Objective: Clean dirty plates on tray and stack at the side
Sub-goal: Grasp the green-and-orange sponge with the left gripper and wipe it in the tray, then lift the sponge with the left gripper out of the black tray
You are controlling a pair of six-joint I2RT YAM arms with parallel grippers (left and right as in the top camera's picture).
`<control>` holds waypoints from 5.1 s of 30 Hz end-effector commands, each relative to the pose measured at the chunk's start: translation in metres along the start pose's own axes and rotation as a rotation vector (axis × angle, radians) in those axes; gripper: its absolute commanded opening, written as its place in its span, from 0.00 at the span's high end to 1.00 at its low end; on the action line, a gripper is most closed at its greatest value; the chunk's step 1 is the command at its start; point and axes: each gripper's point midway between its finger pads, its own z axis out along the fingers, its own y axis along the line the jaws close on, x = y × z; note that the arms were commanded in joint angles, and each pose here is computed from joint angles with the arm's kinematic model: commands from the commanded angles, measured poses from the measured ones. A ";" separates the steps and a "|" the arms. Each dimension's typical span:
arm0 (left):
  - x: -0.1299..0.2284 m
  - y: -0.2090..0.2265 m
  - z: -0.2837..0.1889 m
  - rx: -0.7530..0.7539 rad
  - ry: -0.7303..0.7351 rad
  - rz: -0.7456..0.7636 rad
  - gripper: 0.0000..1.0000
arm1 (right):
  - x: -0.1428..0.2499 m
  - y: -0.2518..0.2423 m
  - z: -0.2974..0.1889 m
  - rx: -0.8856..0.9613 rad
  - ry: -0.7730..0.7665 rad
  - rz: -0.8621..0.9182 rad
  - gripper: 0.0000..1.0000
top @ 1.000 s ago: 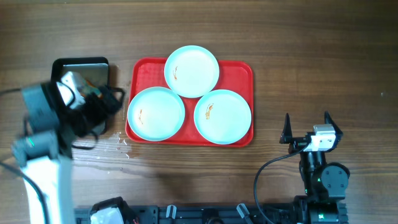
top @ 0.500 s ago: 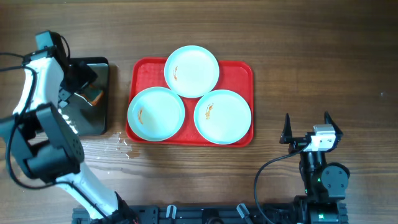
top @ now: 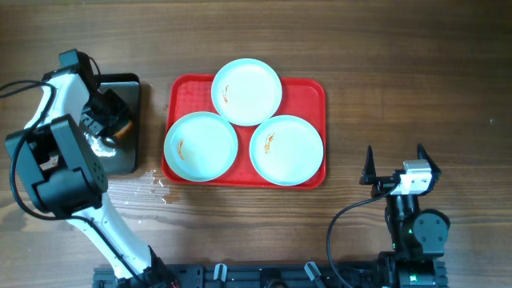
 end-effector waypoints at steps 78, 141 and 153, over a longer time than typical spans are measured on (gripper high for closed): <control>0.000 0.016 0.034 -0.028 -0.042 -0.007 0.09 | -0.002 -0.004 0.000 0.021 -0.008 -0.009 0.00; -0.045 -0.030 -0.263 0.173 -0.998 0.541 0.96 | -0.002 -0.004 0.000 0.021 -0.007 -0.009 0.00; -0.037 -0.032 -0.264 0.264 -0.986 0.571 0.96 | -0.002 -0.004 0.000 0.021 -0.007 -0.009 0.00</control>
